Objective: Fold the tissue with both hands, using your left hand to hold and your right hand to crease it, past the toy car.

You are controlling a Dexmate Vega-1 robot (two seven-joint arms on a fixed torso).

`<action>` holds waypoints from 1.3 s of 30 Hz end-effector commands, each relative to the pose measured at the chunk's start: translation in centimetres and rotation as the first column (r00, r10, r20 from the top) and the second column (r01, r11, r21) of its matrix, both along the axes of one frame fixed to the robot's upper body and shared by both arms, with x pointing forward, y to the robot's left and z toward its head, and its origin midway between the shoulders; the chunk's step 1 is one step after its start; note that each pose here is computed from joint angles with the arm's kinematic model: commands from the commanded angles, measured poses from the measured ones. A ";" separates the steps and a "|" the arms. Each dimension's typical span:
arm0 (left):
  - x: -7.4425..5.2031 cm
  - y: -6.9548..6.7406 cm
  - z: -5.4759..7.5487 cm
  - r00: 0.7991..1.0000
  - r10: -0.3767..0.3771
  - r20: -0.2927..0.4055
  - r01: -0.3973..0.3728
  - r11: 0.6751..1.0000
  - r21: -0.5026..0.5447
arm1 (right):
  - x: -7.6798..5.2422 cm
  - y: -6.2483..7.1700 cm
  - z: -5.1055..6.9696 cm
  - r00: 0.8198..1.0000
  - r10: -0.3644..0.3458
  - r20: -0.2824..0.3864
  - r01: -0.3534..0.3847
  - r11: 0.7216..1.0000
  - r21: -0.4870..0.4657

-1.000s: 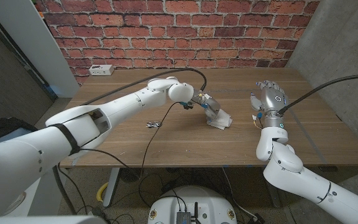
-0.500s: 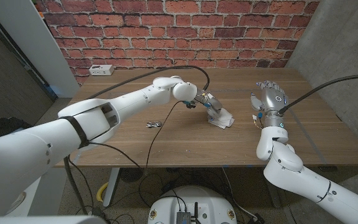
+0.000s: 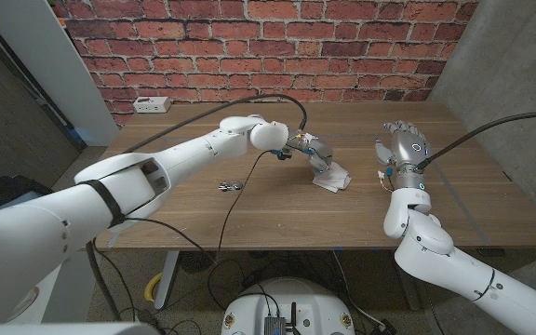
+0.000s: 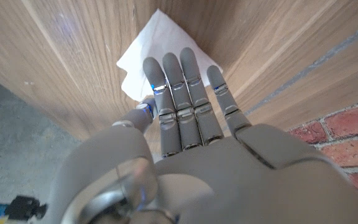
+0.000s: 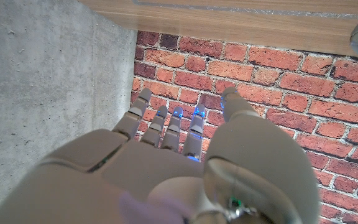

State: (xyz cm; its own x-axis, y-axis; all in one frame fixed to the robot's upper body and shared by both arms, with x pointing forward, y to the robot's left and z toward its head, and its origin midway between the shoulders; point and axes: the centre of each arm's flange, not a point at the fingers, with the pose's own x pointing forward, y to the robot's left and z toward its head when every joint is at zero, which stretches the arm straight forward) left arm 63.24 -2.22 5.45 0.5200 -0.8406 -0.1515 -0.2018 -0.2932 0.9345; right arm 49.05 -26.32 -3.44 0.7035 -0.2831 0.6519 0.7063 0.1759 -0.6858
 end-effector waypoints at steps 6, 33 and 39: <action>-2.7 4.0 3.6 0.995 -0.048 0.092 0.078 0.931 -0.357 | 0.4 0.1 0.6 0.996 0.081 0.027 -0.082 0.996 0.044; -3.5 14.5 2.4 0.998 0.035 0.051 0.020 0.596 -0.802 | 1.8 0.9 1.1 0.919 0.359 0.165 -0.390 0.892 0.229; -3.2 17.4 1.6 1.000 0.006 0.013 0.008 0.500 -0.866 | 2.1 1.1 0.8 0.878 0.429 0.211 -0.475 0.832 0.286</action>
